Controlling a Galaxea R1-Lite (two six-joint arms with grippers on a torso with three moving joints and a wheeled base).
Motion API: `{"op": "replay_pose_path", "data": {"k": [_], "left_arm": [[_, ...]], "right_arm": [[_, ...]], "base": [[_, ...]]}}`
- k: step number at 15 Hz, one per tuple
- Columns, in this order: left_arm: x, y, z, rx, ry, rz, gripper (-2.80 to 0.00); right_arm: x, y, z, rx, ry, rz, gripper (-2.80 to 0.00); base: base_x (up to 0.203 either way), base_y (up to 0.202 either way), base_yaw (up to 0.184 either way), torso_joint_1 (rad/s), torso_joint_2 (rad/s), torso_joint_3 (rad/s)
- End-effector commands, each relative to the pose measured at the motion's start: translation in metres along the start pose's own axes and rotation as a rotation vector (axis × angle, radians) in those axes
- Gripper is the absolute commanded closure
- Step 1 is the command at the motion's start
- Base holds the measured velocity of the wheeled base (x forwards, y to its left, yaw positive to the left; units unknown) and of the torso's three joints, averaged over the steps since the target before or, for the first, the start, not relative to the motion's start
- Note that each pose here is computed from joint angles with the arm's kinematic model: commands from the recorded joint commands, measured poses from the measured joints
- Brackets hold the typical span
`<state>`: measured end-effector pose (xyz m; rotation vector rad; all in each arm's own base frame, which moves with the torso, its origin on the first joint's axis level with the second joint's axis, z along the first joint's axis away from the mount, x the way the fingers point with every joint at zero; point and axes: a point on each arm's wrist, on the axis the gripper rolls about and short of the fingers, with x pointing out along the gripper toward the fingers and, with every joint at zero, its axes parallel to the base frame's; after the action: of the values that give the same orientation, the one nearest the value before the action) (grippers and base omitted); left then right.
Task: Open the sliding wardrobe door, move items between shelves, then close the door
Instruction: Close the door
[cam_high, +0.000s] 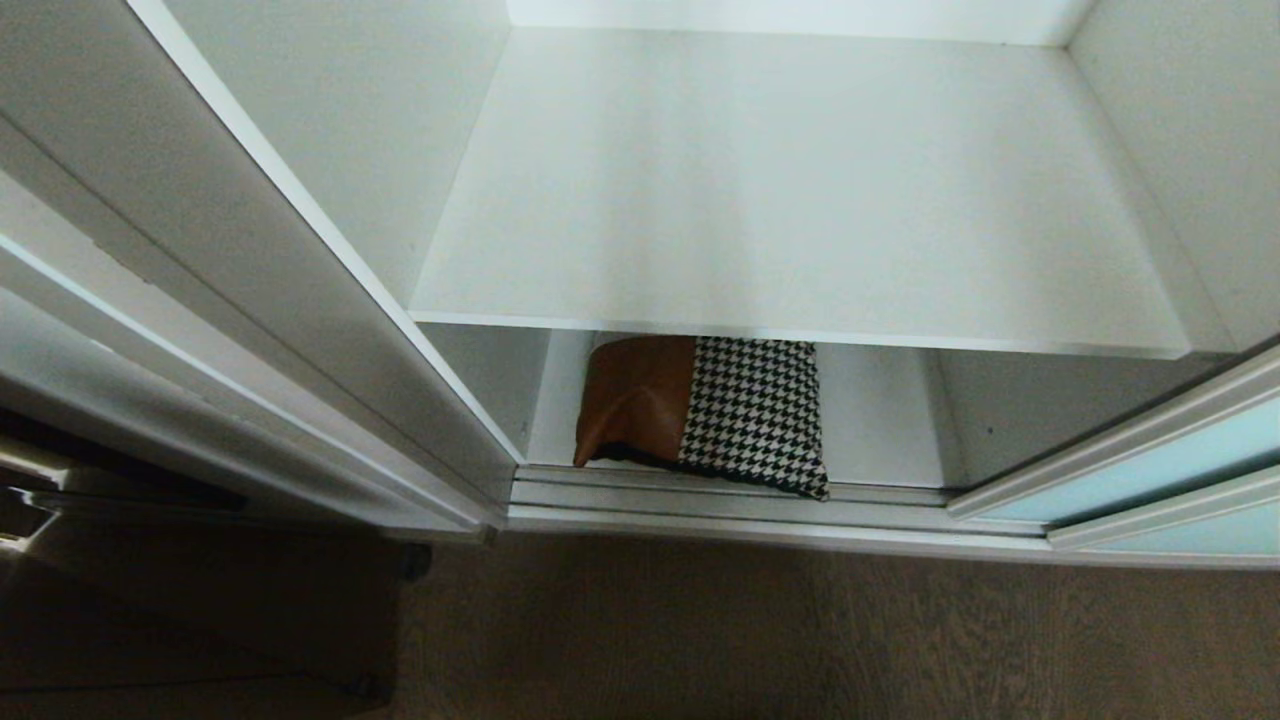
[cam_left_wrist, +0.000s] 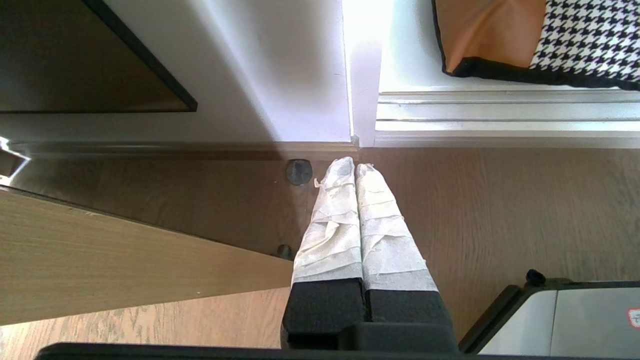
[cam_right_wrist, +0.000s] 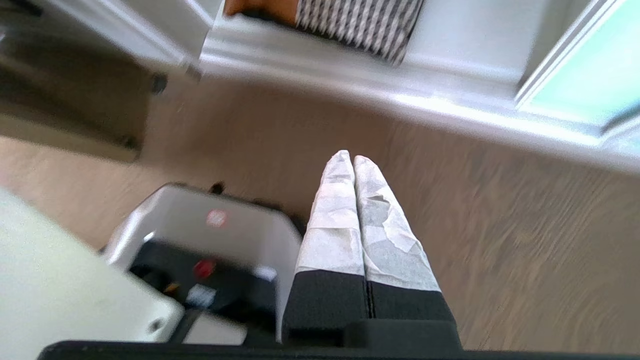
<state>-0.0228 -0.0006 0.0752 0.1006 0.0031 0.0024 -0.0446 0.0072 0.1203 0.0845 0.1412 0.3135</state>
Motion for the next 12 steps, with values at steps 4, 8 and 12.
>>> {"op": "replay_pose_path", "data": {"k": [4,8,12], "left_arm": [[0.000,0.000,0.000,0.001,0.003,0.000,0.00],[0.000,0.000,0.000,0.001,0.003,0.000,0.00],[0.000,0.000,0.000,0.001,0.003,0.000,0.00]], "right_arm": [[0.020,-0.012,-0.025,-0.068,-0.242,-0.147,0.00],[0.024,-0.018,-0.039,-0.060,-0.157,-0.322,0.00],[0.024,-0.018,-0.041,-0.096,-0.137,-0.326,0.00]], "base": [[0.000,0.000,0.000,0.000,0.00,0.000],[0.000,0.000,0.000,0.000,0.00,0.000],[0.000,0.000,0.000,0.000,0.00,0.000]]}}
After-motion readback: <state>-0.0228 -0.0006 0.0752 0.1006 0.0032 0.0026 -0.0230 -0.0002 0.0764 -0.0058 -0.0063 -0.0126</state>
